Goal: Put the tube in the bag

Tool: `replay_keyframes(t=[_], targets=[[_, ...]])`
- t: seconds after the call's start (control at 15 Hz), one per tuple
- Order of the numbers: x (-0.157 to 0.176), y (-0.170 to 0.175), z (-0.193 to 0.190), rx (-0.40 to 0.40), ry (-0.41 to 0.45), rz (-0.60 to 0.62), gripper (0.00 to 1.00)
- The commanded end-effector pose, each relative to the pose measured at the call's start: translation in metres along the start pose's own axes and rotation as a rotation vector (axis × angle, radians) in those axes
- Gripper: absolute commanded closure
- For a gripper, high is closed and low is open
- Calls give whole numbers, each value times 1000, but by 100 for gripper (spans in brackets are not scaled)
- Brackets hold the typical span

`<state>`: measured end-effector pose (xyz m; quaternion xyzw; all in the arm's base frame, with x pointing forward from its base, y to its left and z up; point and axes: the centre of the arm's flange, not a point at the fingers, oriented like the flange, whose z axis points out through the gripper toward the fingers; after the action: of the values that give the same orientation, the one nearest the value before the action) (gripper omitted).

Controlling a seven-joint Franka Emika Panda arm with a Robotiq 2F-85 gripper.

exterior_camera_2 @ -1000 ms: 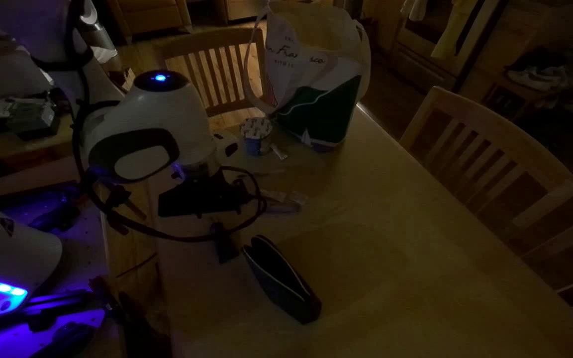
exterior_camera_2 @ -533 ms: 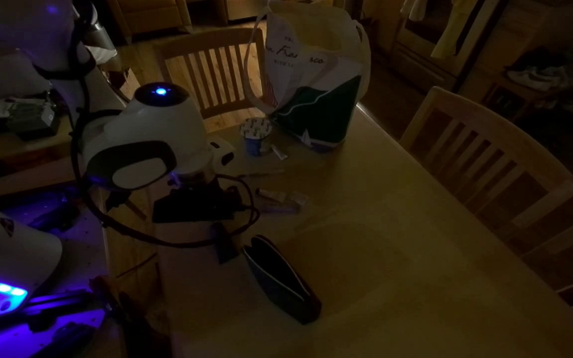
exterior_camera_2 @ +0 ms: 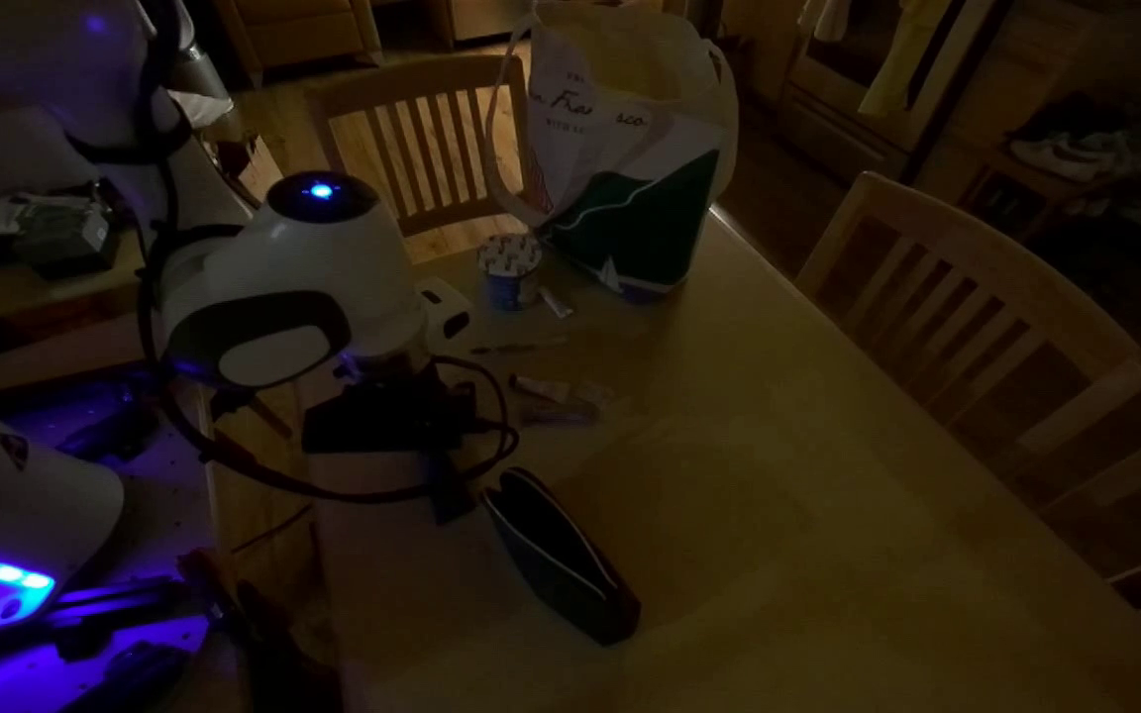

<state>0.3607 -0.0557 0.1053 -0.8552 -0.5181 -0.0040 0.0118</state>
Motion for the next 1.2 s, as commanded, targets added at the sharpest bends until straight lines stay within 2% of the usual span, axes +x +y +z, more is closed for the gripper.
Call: replay_keyframes(t=[0.0, 0.4, 0.8, 1.13], targets=[[-5, 1, -5, -4, 13, -28, 54], [-7, 0, -3, 0, 20, -24, 92], [-12, 0, -10, -5, -9, -12, 92], [-17, 5, -49, -32, -100, 0, 92]])
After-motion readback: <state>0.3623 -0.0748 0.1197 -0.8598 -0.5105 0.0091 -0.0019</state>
